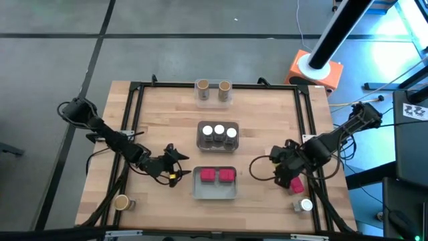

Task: Sort spices by type
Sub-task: Put the red seasoning can into the gray bin

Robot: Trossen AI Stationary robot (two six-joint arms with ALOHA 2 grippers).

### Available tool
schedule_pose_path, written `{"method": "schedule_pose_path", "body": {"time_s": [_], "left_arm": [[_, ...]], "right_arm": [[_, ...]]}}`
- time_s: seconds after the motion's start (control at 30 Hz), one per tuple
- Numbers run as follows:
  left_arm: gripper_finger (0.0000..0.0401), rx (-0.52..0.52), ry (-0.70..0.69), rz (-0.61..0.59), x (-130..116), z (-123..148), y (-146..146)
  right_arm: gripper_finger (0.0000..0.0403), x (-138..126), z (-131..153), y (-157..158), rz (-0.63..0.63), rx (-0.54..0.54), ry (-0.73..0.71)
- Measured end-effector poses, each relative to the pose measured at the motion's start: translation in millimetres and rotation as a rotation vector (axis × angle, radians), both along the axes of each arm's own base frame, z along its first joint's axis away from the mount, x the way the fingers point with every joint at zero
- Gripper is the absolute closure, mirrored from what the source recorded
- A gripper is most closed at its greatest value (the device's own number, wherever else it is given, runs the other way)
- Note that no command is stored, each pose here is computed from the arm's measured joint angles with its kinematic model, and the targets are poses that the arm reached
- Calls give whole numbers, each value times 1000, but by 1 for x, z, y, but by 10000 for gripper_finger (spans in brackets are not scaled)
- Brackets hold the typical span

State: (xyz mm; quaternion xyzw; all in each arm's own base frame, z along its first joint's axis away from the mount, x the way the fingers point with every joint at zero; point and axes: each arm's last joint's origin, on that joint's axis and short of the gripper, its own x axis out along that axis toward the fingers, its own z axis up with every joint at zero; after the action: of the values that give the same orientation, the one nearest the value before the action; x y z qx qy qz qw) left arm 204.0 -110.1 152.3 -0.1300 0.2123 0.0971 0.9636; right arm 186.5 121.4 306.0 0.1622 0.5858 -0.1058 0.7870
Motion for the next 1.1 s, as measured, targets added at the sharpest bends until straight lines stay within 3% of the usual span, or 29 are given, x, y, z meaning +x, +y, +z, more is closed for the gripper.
{"method": "schedule_pose_path", "body": {"time_s": [0.17,0.33,0.5,0.63,0.83,1.1], "left_arm": [[107,-6,-1,3,0,0,0],[107,-4,1,2,0,0,0],[107,0,2,1,0,0,0],[107,-4,2,3,0,0,0],[107,-4,2,3,0,0,0],[107,-4,2,3,0,0,0]], "right_arm": [[155,0,-3,2,-56,43,43],[155,-5,-13,-1,-197,17,175],[150,-11,-28,-1,-284,64,280],[115,-18,-42,-1,-350,145,436],[56,-22,-55,0,-402,196,532],[41,-29,-59,10,-451,192,557]]}}
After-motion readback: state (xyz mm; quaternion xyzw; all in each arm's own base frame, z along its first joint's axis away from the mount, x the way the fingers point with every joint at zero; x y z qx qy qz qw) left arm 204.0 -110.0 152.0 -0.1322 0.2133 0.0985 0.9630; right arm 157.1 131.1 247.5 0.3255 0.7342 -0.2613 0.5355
